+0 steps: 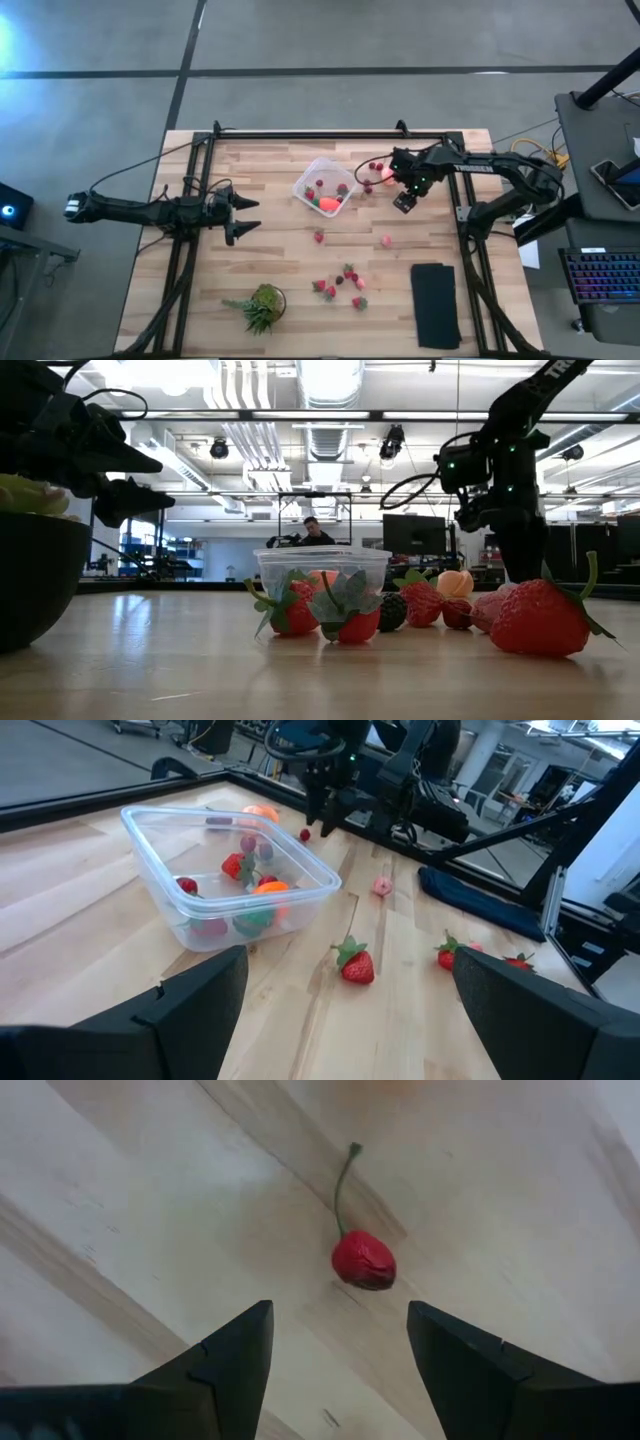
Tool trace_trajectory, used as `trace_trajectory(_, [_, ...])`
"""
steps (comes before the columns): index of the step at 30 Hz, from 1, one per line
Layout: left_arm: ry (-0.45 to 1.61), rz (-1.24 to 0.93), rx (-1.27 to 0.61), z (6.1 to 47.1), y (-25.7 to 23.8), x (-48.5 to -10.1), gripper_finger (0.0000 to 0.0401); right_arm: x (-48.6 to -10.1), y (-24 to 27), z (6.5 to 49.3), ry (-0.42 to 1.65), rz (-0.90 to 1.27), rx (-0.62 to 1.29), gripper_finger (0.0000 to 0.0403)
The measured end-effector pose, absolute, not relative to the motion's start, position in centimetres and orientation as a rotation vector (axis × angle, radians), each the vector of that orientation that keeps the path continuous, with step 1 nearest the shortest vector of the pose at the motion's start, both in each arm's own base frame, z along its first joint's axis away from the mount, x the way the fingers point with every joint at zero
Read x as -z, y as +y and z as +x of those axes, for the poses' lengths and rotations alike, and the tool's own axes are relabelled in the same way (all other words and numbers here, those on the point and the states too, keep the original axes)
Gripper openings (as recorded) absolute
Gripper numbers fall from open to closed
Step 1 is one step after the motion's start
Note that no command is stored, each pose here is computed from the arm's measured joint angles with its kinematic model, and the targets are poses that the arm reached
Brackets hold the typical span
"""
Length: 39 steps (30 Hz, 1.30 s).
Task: Pick and placing Produce into tupperware
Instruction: Put the red cherry into the transparent bin
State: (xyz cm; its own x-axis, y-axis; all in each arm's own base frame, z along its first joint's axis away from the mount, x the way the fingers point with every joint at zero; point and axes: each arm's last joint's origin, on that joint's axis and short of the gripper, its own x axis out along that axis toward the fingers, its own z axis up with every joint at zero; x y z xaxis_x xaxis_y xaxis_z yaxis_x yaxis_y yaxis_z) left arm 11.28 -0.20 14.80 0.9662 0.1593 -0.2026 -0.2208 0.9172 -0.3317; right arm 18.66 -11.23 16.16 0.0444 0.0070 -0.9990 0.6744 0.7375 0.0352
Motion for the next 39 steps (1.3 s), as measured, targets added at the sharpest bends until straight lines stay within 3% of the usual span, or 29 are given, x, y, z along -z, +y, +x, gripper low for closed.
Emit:
trace_trajectory(10, [0.175,-0.36,-0.196,11.3,-0.2,-14.8,0.0338,-17.1,-12.2,19.6,1.344,0.716,0.765,0.0224])
trace_trajectory(17, [0.174,-0.36,-0.196,11.3,-0.2,-14.8,0.0338,-15.2,-12.2,19.9,1.432,0.852,0.795,0.0224])
trace_trajectory(34, [0.174,-0.36,-0.196,11.3,-0.2,-14.8,0.0338,-14.5,-12.3,20.5,1.431,0.748,0.793,0.0223])
trace_trajectory(39, [0.175,-0.36,-0.196,11.3,-0.2,-14.8,0.0338,-14.1,-12.3,20.7,1.446,0.75,0.793,0.0203])
